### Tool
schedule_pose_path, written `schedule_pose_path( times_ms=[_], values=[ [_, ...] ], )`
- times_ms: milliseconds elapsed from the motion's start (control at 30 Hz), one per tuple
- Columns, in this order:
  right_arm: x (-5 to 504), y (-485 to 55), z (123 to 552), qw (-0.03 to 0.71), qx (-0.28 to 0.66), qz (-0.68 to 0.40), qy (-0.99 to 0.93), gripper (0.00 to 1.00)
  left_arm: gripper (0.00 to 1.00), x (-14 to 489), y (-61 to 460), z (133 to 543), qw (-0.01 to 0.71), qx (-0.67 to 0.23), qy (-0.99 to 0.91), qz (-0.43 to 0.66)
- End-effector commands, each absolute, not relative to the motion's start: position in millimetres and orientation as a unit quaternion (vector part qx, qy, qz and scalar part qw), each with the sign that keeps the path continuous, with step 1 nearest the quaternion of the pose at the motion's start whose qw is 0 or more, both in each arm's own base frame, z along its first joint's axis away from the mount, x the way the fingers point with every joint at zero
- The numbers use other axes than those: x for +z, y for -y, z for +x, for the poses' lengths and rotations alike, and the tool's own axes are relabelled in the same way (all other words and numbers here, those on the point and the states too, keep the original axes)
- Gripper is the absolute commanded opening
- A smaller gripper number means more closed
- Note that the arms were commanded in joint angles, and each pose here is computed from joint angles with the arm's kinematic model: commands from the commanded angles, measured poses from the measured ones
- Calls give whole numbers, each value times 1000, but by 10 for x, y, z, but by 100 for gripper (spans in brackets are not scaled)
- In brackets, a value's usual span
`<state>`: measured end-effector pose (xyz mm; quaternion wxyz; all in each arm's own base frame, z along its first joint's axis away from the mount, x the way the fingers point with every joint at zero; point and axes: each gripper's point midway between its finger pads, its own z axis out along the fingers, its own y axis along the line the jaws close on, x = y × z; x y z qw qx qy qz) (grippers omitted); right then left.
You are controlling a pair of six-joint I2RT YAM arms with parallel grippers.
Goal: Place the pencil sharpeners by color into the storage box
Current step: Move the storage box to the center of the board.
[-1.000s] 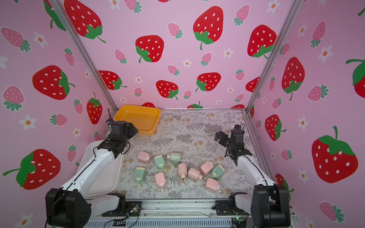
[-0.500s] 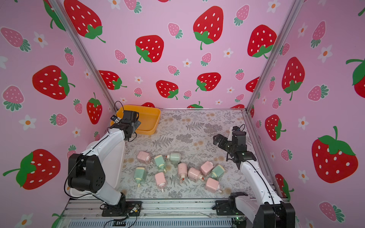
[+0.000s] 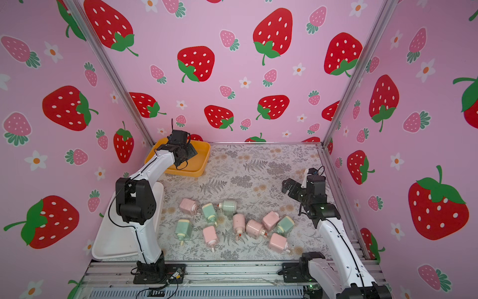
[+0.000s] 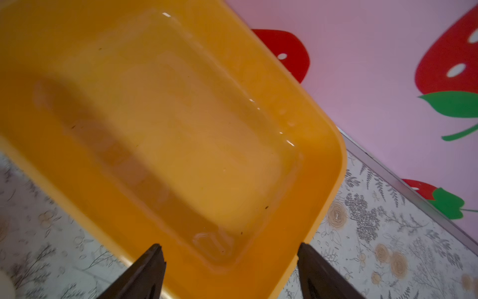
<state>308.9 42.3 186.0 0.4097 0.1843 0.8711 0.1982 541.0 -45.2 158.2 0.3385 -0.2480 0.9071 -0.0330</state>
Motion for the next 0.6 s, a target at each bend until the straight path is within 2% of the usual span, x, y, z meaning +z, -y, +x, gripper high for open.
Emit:
schedule_pose_path(
  times_ms=[0,200,567],
  values=[
    [1828,-415,3080,407,189,185,-874,100,86,1396,838,5320,280,11,-956,-83],
    [1793,-408,3079,406,185,184,-876,100,85,1180,1198,5401,248,43,-968,19],
    [1745,-401,3059,404,180,182,-878,100,63,920,1212,5527,230,83,-970,18]
  ],
)
